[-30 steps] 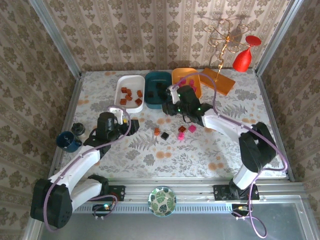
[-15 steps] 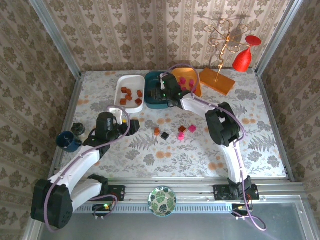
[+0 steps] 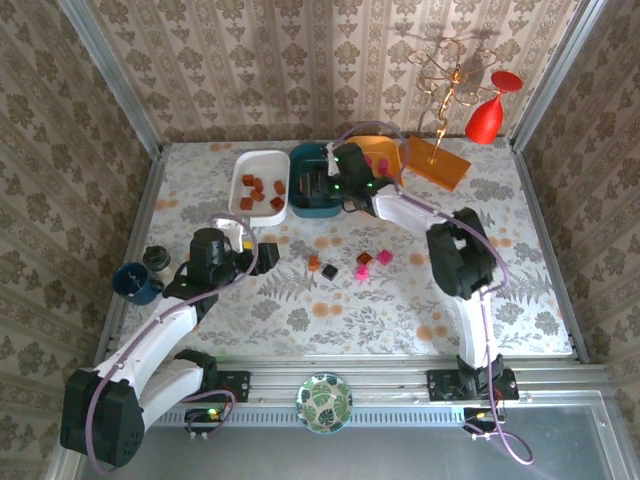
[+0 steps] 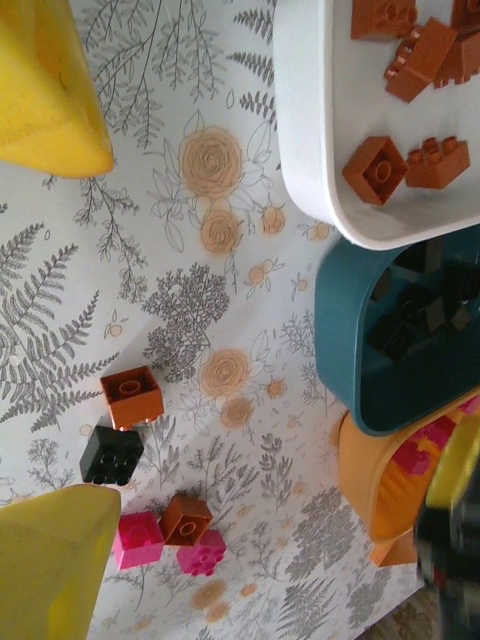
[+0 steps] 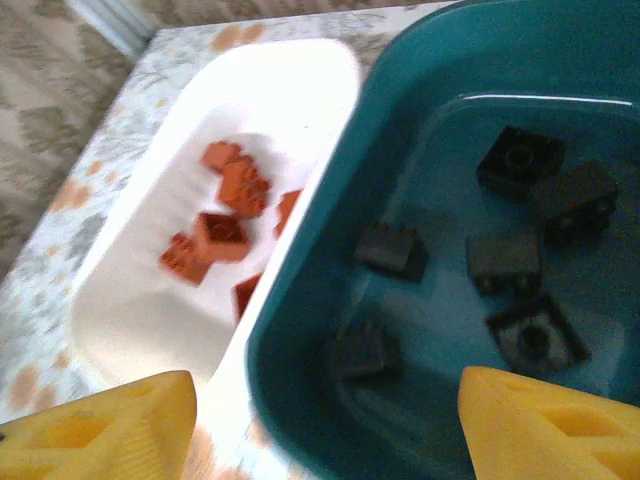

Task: Sort the legos into containers by color
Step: Place the lego in the container, then pick up the lego from the center of the table.

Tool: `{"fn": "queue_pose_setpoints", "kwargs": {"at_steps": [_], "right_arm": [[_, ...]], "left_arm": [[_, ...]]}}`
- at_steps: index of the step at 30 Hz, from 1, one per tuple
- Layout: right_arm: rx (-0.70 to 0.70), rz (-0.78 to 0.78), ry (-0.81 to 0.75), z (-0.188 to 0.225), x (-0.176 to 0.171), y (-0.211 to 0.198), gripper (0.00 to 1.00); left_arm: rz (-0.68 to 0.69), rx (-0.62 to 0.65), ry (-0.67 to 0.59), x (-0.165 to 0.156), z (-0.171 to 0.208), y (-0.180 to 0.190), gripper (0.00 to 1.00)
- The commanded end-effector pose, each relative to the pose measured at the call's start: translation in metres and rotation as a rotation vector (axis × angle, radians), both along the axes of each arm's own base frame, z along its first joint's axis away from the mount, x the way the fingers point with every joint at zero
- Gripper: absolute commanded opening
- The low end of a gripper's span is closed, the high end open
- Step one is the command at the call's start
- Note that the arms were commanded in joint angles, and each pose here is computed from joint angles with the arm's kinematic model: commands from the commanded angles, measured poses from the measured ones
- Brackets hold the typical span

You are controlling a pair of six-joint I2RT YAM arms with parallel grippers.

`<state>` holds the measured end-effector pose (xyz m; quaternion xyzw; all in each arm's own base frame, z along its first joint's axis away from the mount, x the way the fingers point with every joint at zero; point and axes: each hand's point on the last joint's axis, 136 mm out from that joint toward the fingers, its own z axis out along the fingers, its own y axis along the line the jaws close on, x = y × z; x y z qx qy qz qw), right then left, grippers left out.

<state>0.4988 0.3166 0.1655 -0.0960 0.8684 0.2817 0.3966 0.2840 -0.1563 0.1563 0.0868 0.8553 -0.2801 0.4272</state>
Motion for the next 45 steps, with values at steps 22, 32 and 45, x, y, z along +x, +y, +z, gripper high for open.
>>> {"fn": "queue_pose_setpoints", "kwargs": {"at_steps": [22,32,45], "right_arm": [[-0.272,0.068,0.028,-0.038,-0.182,-0.113,0.83],[-0.143,0.270,-0.098,-0.033,-0.210,-0.087,0.94],[-0.133,0.234,-0.126,-0.033,-0.212,-0.094,0.95]], "left_arm": [[-0.166,0.228,0.132,0.002,-0.063,-0.086,0.78],[-0.149,0.371,0.202,0.019,-0.098,-0.109,0.67],[-0.169,0.409,0.270,0.026,-0.131,-0.122,0.44]]}}
